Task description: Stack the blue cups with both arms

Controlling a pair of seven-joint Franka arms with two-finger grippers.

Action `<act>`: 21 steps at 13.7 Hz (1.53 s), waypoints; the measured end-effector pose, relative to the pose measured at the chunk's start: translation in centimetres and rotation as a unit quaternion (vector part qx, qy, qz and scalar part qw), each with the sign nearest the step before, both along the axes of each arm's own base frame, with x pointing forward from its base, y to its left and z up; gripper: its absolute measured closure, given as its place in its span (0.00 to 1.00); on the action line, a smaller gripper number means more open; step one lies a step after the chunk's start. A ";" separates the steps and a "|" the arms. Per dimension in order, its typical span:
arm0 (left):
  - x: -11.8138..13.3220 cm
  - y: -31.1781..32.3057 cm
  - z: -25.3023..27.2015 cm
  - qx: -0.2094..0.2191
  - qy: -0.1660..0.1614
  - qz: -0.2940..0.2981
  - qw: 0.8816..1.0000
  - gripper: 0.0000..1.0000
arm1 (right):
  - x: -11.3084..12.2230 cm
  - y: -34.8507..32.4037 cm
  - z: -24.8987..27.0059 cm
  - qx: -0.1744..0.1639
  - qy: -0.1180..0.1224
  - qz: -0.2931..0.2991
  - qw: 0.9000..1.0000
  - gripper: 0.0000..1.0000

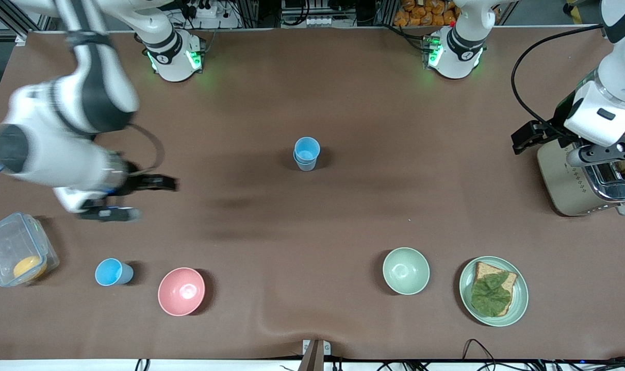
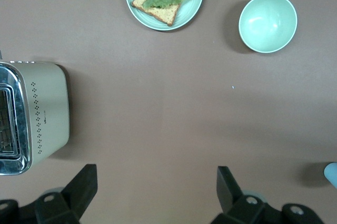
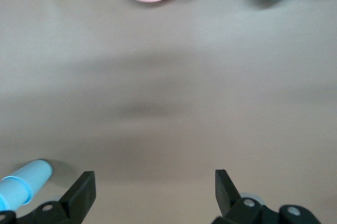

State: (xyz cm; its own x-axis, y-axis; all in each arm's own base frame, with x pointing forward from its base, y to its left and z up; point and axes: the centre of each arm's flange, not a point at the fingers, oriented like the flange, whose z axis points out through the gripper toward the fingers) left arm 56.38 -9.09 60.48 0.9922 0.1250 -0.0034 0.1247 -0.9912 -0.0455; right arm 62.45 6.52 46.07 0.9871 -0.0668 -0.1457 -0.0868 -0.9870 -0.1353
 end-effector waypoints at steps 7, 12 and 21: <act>-0.6 -0.7 2.5 -0.001 -0.003 -0.006 1.000 0.00 | -8.1 -7.8 12.1 -0.043 -0.031 0.014 0.999 0.00; -0.6 -0.7 2.5 -0.001 -0.002 -0.006 1.000 0.00 | -9.4 -4.8 14.6 -0.046 -0.040 0.042 0.997 0.00; -0.7 -0.1 2.3 -0.015 0.012 0.002 1.000 0.00 | -9.9 -5.9 17.0 -0.055 -0.025 0.052 0.997 0.00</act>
State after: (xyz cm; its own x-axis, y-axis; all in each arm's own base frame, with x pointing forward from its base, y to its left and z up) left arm 55.65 -9.21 62.73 0.9913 0.1282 -0.0311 0.1276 -0.9916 -0.0195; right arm 52.58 0.63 63.09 0.9954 0.0237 -0.0930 0.0212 -0.9994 -0.0276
